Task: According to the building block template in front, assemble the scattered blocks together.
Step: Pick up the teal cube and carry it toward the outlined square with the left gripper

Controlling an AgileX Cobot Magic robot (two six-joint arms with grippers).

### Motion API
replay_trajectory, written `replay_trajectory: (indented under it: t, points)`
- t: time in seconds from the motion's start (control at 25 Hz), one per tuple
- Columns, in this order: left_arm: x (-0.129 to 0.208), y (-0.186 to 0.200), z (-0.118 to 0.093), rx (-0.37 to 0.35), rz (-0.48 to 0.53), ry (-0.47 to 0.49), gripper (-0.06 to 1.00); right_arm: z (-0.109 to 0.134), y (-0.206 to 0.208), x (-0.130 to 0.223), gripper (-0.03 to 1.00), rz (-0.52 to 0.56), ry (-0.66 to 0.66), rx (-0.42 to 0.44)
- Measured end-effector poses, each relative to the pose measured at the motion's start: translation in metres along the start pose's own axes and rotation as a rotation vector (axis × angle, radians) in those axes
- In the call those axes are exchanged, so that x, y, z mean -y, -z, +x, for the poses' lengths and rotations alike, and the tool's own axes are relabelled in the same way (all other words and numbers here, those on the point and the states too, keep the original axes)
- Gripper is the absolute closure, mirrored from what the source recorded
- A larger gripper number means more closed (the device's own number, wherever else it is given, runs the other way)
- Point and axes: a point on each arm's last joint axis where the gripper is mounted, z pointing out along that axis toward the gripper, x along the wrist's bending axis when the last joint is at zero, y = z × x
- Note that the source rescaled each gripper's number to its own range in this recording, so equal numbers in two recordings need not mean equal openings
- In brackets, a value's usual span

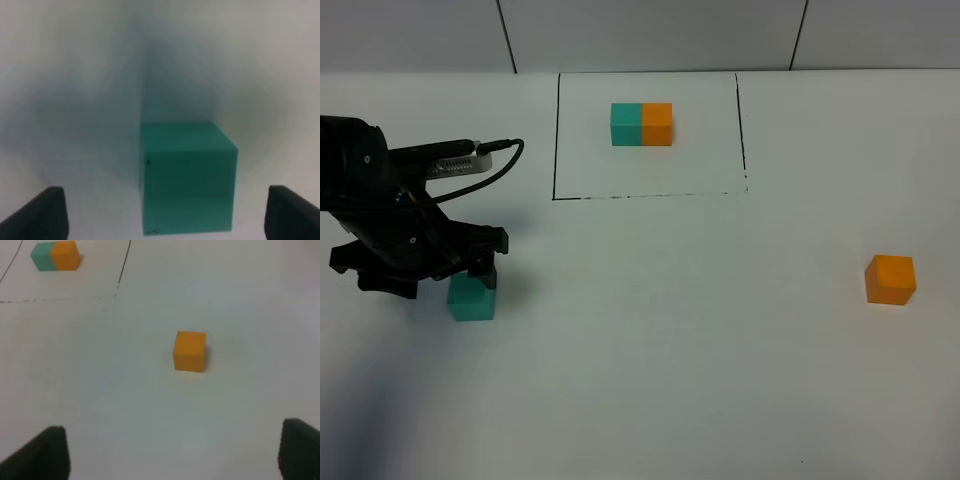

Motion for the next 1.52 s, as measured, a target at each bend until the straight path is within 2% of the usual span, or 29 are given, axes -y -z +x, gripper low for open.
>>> replay_trajectory:
  t: [0.48,0.84,0.88,0.96,1.04,1.08,1.16,1.32,1.52]
  points:
    - [0.0,-0.021,-0.012,-0.003,0.015,-0.041,0.26,0.0,0.0,0.0,0.14,0.0,0.0,0.0]
    - [0.001,-0.04,-0.012,-0.016,0.061,-0.041,0.27,0.0,0.0,0.0,0.14,0.0,0.0,0.0]
    - [0.001,-0.041,-0.012,-0.017,0.064,-0.041,0.3,0.0,0.0,0.0,0.14,0.0,0.0,0.0]
    - [0.001,-0.041,-0.012,-0.018,0.067,-0.041,0.44,0.0,0.0,0.0,0.14,0.0,0.0,0.0]
    - [0.002,-0.041,-0.012,-0.022,0.071,-0.057,0.71,0.0,0.0,0.0,0.14,0.0,0.0,0.0]
    - [0.002,-0.041,-0.011,-0.026,0.072,-0.074,0.92,0.0,0.0,0.0,0.14,0.0,0.0,0.0]
    - [0.001,-0.04,-0.011,-0.031,0.075,-0.103,0.94,0.0,0.0,0.0,0.14,0.0,0.0,0.0]
    - [-0.01,-0.03,-0.019,-0.025,0.06,-0.232,0.94,0.0,0.0,0.0,0.14,0.0,0.0,0.0]
    - [-0.03,-0.012,-0.058,-0.02,0.038,-0.671,0.94,0.0,0.0,0.0,0.14,0.0,0.0,0.0]
